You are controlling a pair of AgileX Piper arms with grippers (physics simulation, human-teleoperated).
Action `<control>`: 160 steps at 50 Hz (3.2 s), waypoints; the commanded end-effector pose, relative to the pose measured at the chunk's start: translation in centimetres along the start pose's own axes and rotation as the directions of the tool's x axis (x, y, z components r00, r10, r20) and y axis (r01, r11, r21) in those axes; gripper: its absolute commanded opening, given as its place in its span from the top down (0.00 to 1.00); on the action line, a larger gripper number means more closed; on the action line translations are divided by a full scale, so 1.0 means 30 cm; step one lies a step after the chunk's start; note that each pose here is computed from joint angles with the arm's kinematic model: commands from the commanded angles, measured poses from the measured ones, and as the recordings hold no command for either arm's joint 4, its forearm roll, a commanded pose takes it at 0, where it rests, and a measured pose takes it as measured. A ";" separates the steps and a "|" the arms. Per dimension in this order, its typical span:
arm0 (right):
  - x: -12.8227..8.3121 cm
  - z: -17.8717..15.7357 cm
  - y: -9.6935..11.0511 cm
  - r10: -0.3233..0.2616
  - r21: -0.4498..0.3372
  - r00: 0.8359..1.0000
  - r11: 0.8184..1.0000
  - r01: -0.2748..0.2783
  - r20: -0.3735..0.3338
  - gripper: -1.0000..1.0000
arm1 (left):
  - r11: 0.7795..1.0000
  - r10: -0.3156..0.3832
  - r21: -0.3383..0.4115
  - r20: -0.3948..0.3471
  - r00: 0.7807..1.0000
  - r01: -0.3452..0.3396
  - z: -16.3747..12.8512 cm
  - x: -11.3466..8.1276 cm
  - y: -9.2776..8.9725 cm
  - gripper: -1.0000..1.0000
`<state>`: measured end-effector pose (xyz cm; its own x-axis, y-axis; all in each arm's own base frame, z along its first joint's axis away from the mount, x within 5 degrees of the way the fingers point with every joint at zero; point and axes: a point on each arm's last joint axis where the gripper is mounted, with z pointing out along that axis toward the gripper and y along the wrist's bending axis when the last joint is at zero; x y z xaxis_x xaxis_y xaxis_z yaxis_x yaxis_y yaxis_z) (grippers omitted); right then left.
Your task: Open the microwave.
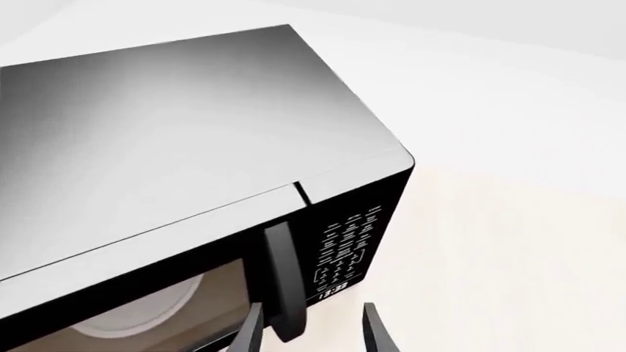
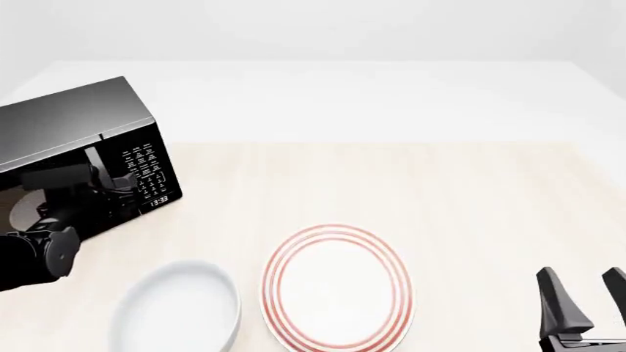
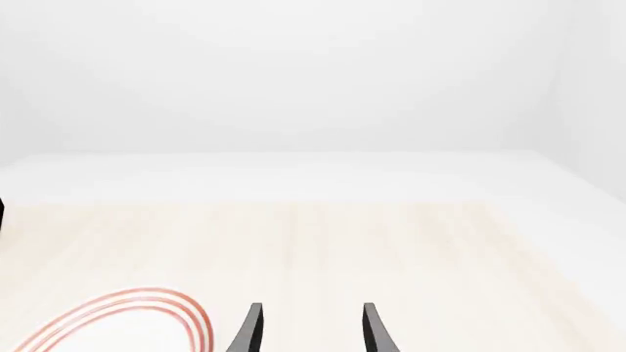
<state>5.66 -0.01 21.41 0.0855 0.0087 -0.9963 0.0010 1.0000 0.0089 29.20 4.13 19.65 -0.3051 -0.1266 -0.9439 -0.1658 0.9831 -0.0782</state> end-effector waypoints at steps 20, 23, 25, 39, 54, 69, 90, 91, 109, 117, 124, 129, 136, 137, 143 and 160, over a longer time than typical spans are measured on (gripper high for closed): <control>0.000 0.000 0.000 0.000 0.000 1.000 1.000 0.000 0.000 0.00 | 1.000 -0.019 -0.017 -0.022 1.000 0.019 0.050 0.036 0.020 0.00; 0.000 0.000 0.000 0.000 0.000 1.000 1.000 0.000 0.000 0.00 | 1.000 -0.022 -0.015 -0.024 0.999 0.021 0.057 0.042 0.017 0.00; 0.000 0.000 0.000 0.000 0.000 1.000 1.000 0.000 0.000 0.00 | 1.000 -0.021 -0.016 -0.025 0.999 0.021 0.058 0.042 0.018 0.00; 0.000 0.000 0.000 0.000 0.000 1.000 1.000 0.000 0.000 0.00 | 1.000 -0.025 -0.014 -0.037 0.999 0.024 0.082 0.058 0.016 0.00; 0.000 0.000 0.000 0.000 0.000 1.000 1.000 0.000 0.000 0.00 | 1.000 -0.024 -0.007 -0.041 0.999 0.024 0.099 0.061 0.008 0.00; 0.000 0.000 0.000 0.000 0.000 1.000 1.000 0.000 0.000 0.00 | 0.999 -0.025 -0.021 -0.041 0.999 0.025 0.102 0.060 0.024 1.00; 0.000 0.000 0.000 0.000 0.000 1.000 1.000 0.000 0.000 0.00 | 0.999 -0.034 -0.037 -0.045 0.998 0.032 0.105 0.079 0.043 1.00; 0.000 0.000 0.000 0.000 0.000 1.000 1.000 0.000 0.000 0.00 | 0.999 -0.035 -0.038 -0.044 0.998 0.033 0.104 0.080 0.044 1.00; 0.000 0.000 0.000 0.000 0.000 1.000 1.000 0.000 0.000 0.00 | 0.999 -0.041 -0.036 -0.032 0.999 0.040 0.086 0.078 0.042 1.00; 0.000 0.000 0.000 0.000 0.000 1.000 1.000 0.000 0.000 0.00 | 0.999 -0.038 -0.035 -0.020 0.999 0.038 0.061 0.064 0.041 1.00; 0.000 0.000 0.000 0.000 0.000 1.000 1.000 0.000 0.000 0.00 | 0.999 -0.035 -0.027 -0.025 0.999 0.034 0.058 0.074 0.032 1.00; 0.000 0.000 0.000 0.000 0.000 1.000 1.000 0.000 0.000 0.00 | 0.999 -0.033 -0.015 -0.018 0.999 0.032 0.059 0.061 0.019 1.00; 0.000 0.000 0.000 0.000 0.000 1.000 1.000 0.000 0.000 0.00 | 1.000 -0.027 -0.007 -0.012 1.000 0.027 0.043 0.056 0.010 1.00; 0.000 0.000 0.000 0.000 0.000 1.000 1.000 0.000 0.000 0.00 | 1.000 -0.026 -0.005 -0.009 1.000 0.026 0.037 0.051 0.008 1.00; 0.000 0.000 0.000 0.000 0.000 1.000 1.000 0.000 0.000 0.00 | 1.000 -0.020 0.005 -0.004 1.000 0.020 0.027 0.050 -0.002 1.00; 0.000 0.000 0.000 0.000 0.000 1.000 1.000 0.000 0.000 0.00 | 1.000 -0.019 0.023 0.004 1.000 0.019 0.006 0.065 -0.017 1.00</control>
<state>5.66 -0.01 21.40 0.0854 0.0088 -0.9963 0.0010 1.0000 0.0089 28.80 4.32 16.86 -0.3405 -0.1415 -0.9295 -0.1808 0.9800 -0.0829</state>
